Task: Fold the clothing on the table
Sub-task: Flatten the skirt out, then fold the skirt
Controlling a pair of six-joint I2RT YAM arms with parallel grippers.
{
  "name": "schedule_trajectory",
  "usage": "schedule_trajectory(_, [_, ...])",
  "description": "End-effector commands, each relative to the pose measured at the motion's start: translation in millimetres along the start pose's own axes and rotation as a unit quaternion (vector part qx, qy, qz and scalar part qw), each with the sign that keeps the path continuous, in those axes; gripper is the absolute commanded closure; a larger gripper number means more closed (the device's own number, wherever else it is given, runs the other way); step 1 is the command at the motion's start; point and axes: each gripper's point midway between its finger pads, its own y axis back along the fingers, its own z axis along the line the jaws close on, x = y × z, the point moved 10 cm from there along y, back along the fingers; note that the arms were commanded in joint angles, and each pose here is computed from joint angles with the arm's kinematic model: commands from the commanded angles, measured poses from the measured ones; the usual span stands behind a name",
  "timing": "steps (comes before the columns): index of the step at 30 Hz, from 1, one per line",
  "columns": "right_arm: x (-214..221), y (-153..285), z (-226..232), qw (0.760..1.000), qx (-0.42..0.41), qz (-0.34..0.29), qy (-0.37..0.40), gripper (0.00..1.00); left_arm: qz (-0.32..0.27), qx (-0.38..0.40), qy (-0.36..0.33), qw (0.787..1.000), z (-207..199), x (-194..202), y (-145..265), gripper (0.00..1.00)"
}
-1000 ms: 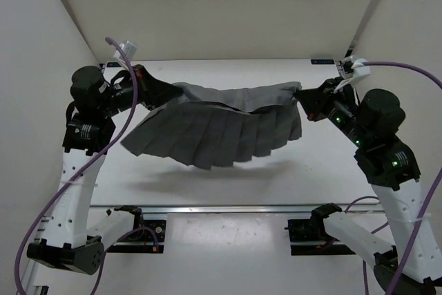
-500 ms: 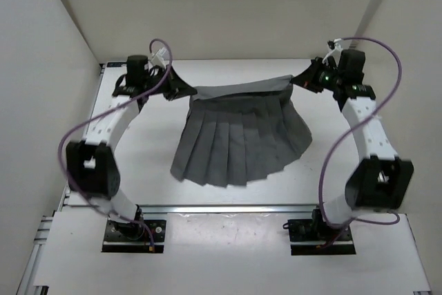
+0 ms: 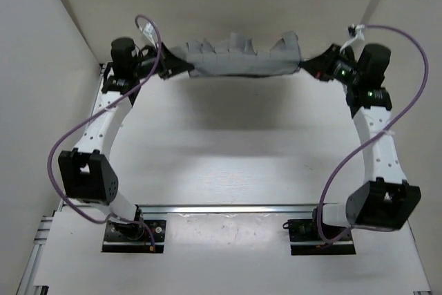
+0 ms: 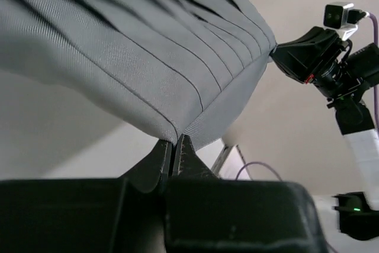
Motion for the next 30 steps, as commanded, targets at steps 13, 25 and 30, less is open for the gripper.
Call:
schedule_trajectory(13, [199,94,9,0.926,0.164,0.27,-0.206,0.5,0.174,-0.2,0.145,0.953,67,260,102,0.27])
schedule_trajectory(25, [244,105,1,0.813,0.326,0.442,-0.191,0.41,0.208,-0.243,0.138,0.937,64,292,113,0.26])
schedule_trajectory(30, [270,107,-7,0.792,0.318,0.475,-0.214,0.42,0.236,-0.256,0.167,0.922,70,320,128,0.27])
